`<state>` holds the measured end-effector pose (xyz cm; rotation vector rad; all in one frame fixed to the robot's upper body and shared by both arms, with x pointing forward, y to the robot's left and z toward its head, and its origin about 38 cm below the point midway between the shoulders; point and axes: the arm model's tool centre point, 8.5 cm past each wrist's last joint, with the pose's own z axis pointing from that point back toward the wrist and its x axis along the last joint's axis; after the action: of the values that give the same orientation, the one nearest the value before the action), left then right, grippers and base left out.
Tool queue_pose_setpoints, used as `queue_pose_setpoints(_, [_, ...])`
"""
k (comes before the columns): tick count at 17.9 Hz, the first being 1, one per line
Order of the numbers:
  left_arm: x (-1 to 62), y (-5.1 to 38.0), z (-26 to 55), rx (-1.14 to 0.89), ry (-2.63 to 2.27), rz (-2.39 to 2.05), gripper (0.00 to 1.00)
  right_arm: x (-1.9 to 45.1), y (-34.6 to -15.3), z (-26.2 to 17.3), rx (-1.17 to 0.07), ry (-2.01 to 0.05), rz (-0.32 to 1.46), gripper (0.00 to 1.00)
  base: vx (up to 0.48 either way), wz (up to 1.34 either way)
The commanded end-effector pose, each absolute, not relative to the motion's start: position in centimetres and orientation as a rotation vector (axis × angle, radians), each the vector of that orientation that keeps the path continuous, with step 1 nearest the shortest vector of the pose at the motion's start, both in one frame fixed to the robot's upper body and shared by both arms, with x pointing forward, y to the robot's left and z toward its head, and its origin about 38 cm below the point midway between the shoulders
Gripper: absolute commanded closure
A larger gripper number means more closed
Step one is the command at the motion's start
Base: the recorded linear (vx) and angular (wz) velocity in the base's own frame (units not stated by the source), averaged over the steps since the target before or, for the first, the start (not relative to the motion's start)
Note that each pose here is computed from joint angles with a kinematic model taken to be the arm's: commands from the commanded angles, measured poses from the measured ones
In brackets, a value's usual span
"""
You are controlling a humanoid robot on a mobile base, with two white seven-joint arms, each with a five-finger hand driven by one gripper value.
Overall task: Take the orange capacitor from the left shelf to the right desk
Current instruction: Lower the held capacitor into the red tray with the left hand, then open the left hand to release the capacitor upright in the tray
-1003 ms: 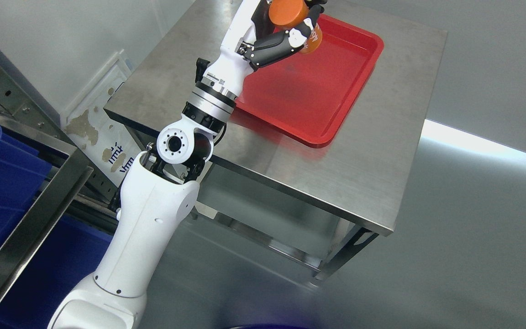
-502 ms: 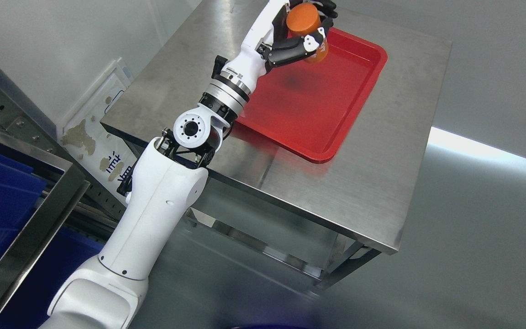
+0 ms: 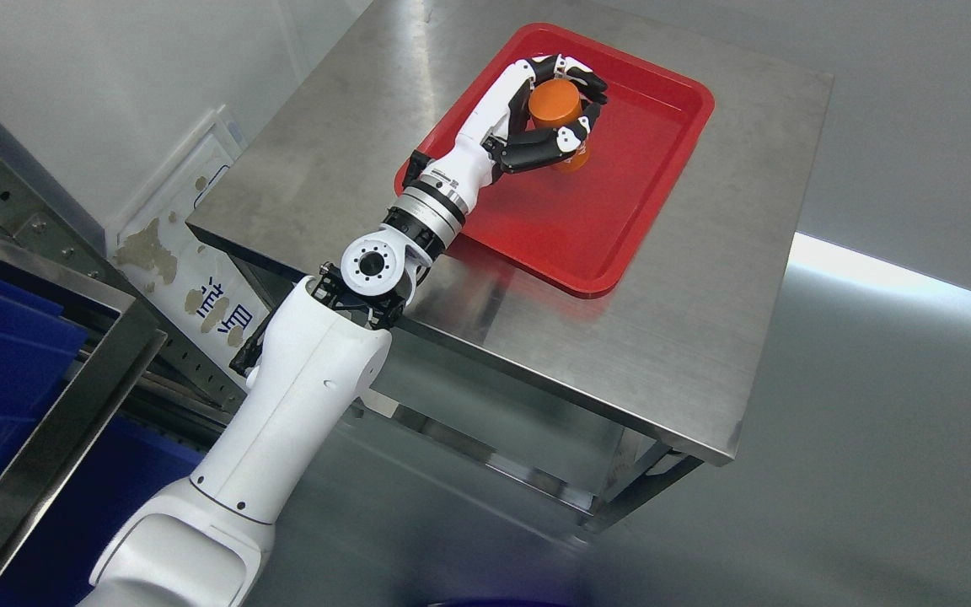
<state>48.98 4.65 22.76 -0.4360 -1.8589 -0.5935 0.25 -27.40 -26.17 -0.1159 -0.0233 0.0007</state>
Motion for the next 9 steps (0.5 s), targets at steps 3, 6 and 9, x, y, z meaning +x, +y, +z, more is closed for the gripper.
queue_pose_setpoints(3, [49.81,5.42,17.98,-0.369,-1.729,-0.624,0.77,-0.44,-28.54,-26.09,-0.134,-0.021,-0.008,0.0,0.0,0.0])
queue_pose_setpoints(6, [49.81,5.47,17.89,-0.368,-1.725,-0.622,0.67,-0.44,-28.54,-26.09,-0.134,-0.021,-0.008,0.0,0.0,0.0])
queue_pose_setpoints(9, [49.79,5.42,18.3,-0.371,-1.732,-0.622,0.55,-0.44,-28.54,-26.09,-0.134,-0.021,-0.008,0.0,0.0,0.0])
